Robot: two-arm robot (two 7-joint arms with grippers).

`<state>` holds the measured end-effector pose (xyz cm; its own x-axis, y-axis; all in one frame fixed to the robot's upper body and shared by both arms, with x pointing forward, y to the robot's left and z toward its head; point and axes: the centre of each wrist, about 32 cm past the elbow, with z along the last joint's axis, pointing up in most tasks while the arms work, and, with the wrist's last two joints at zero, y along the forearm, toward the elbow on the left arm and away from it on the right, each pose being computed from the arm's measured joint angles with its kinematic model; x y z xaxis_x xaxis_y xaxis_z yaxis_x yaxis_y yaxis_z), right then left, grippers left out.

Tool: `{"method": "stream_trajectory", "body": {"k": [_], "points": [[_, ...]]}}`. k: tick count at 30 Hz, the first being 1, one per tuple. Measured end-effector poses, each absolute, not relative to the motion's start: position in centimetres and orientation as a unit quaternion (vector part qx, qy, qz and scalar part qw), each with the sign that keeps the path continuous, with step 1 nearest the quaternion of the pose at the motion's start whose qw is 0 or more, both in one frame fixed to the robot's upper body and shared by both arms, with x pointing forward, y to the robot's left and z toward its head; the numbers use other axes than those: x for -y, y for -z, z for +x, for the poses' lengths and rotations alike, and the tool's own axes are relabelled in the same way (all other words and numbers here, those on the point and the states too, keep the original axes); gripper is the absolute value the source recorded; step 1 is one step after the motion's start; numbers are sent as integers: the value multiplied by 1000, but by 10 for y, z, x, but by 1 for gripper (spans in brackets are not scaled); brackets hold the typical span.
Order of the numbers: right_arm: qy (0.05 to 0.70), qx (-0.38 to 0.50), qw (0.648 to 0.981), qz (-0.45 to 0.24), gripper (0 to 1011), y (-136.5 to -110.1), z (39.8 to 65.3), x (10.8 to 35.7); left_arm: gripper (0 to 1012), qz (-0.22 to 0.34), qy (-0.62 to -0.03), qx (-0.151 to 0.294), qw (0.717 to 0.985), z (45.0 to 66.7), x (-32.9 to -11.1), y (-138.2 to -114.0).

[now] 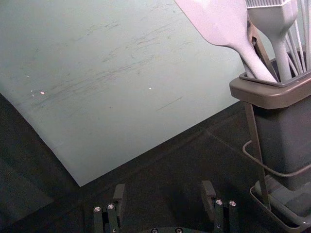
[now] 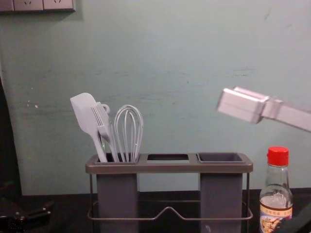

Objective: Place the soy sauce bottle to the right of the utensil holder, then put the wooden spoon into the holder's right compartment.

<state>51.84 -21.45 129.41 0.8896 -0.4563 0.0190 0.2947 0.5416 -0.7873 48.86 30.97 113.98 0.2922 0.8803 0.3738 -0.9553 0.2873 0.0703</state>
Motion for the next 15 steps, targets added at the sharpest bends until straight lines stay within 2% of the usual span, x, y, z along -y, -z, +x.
{"method": "stream_trajectory", "body": {"k": [15], "points": [[217,-119,858,-451,1004,-1281,552,184,1011,141,-580,132,791,489,-310,-1140]]}}
